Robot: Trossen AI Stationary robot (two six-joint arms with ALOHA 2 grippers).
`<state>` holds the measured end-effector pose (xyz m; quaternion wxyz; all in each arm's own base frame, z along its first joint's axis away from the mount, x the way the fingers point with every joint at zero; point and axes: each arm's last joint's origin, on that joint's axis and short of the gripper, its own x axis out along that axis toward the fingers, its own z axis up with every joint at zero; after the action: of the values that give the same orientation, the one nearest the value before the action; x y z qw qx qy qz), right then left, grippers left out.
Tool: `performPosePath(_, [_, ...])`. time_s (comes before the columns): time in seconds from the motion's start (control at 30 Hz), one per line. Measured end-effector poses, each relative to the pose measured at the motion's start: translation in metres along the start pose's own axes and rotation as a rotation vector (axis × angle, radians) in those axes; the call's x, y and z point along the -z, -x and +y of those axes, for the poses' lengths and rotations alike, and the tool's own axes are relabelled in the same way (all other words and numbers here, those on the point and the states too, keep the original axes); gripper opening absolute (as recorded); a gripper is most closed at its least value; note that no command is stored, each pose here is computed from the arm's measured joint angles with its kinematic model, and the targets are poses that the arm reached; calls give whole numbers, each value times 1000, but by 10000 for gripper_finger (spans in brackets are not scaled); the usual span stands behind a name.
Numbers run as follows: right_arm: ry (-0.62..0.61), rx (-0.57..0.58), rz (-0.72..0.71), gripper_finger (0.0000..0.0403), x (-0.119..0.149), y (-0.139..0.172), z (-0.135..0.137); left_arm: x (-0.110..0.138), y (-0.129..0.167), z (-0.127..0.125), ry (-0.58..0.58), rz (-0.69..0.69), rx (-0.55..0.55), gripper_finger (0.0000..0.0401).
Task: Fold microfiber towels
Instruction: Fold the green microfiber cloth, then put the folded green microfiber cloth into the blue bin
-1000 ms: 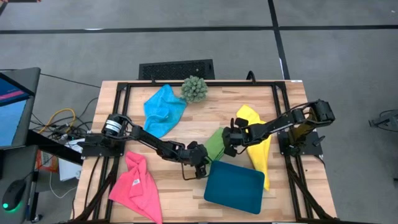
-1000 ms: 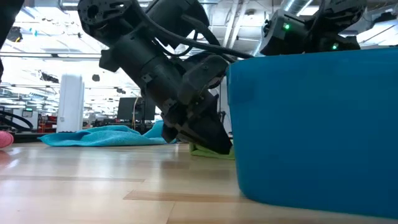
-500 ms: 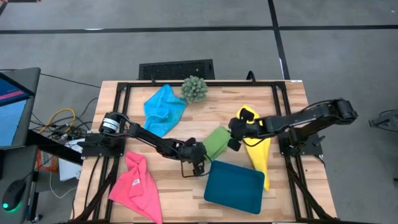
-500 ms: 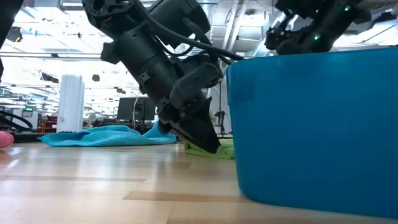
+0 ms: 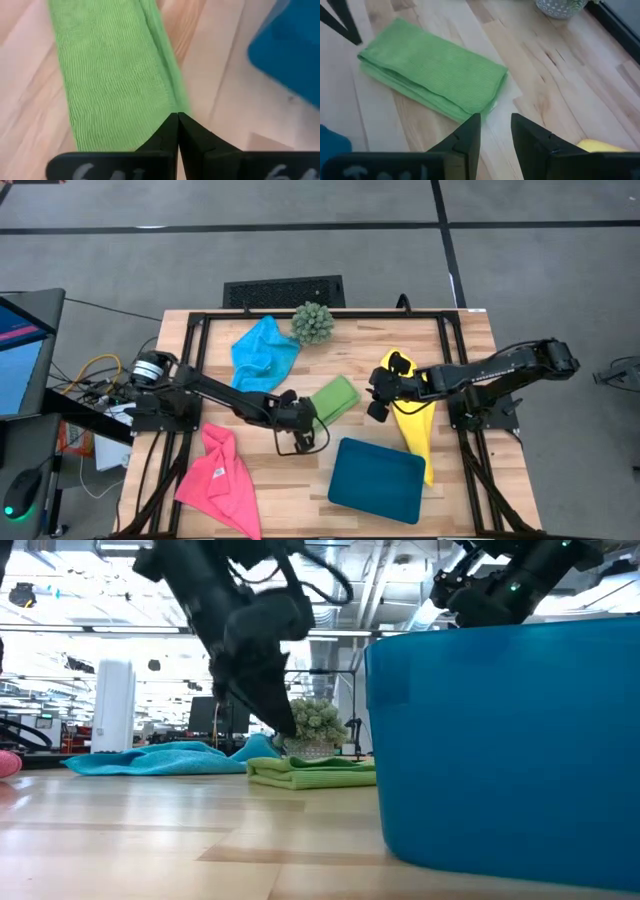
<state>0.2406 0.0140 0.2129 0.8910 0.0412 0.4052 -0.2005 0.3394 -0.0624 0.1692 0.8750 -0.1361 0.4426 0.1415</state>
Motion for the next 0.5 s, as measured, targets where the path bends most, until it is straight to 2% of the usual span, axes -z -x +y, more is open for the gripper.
performPosePath(0.13, [0,0,-1,133,0,0,0,-2,17,1,36,-1,6,1])
performPosePath(0.2, [0,-2,1,134,0,0,0,-1,23,0,-11,6,8,7])
performPosePath(0.27, [4,-4,4,134,0,0,1,1,25,-4,-118,13,16,21])
performPosePath(0.33, [9,-5,8,134,1,1,1,4,27,-9,-282,12,37,43])
performPosePath(0.5, [35,-12,31,134,5,3,6,15,26,-24,-541,5,47,124])
